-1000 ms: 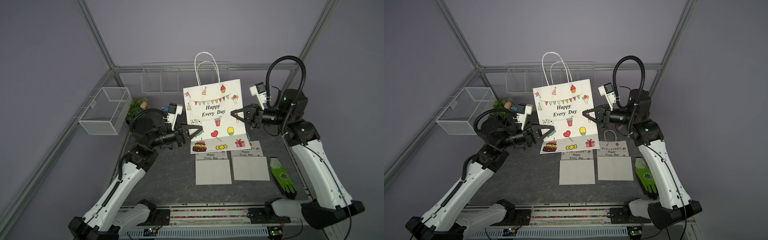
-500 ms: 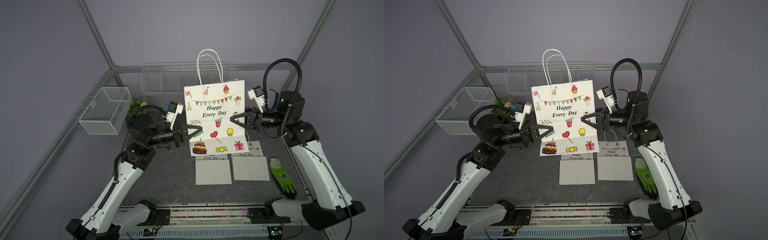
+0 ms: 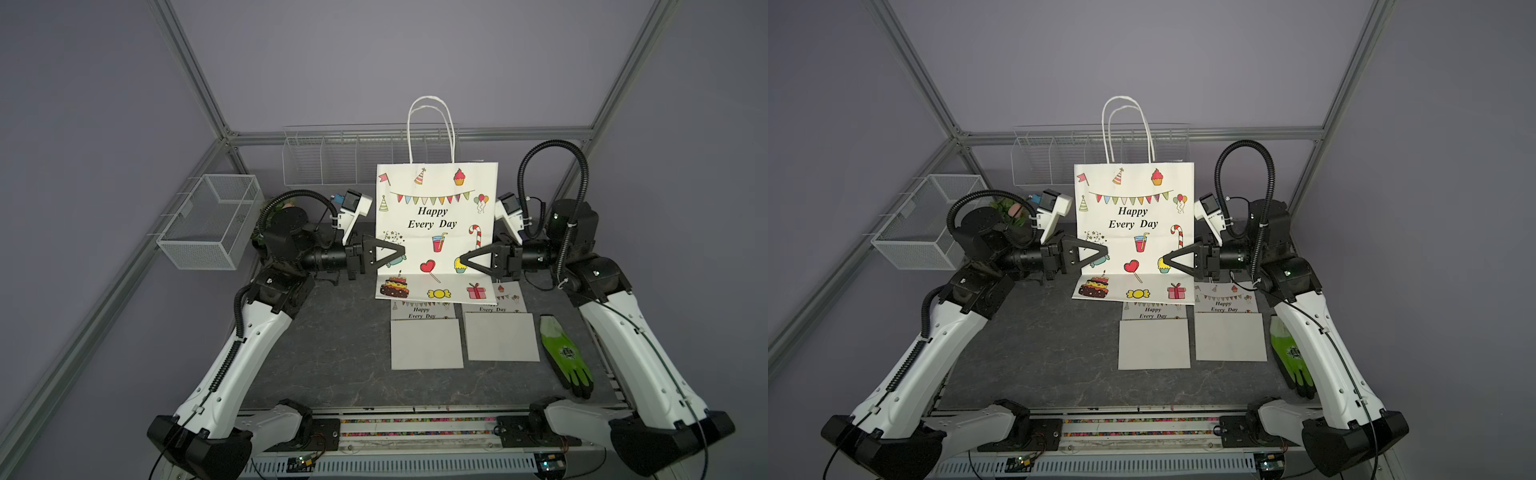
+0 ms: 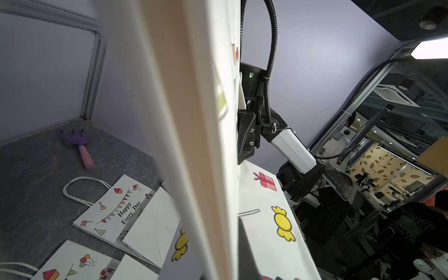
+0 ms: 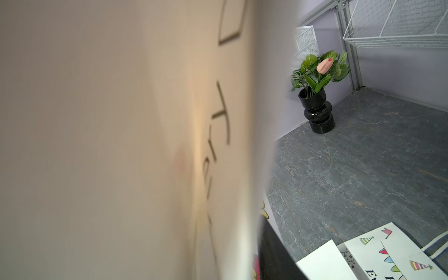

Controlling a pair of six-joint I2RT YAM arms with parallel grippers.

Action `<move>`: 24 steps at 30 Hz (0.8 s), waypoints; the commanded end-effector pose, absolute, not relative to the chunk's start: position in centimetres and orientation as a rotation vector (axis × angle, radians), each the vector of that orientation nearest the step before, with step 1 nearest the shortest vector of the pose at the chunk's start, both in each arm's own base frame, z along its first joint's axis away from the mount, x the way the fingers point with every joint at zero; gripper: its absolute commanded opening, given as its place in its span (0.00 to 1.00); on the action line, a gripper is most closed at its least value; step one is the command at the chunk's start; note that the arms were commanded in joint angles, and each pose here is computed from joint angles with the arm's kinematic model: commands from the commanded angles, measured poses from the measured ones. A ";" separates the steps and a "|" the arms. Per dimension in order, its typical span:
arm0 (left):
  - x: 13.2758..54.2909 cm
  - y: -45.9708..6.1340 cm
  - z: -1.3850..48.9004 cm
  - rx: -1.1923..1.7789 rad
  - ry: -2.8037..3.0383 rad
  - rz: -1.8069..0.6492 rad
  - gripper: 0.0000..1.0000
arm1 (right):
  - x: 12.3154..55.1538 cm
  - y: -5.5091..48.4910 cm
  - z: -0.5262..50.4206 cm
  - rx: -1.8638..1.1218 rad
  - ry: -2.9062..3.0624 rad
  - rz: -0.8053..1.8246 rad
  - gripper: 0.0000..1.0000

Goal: Put away the paper bag
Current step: Press the paper bag.

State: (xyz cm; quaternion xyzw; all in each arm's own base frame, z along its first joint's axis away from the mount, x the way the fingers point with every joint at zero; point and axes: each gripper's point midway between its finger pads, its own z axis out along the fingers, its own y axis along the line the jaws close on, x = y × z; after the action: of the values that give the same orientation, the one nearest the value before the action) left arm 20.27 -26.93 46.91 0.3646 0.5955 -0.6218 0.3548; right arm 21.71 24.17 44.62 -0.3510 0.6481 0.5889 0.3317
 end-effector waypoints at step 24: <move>18.6 -24.7 45.9 0.939 1.568 -1.522 0.99 | 22.0 22.8 44.8 -0.858 1.695 1.499 0.07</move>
State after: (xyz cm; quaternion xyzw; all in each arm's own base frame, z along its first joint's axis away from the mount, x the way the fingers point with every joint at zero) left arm 18.75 -25.81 45.75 0.3716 0.6025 -0.6173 0.3433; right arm 22.23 23.44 43.74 -0.3317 0.6638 0.5817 0.3332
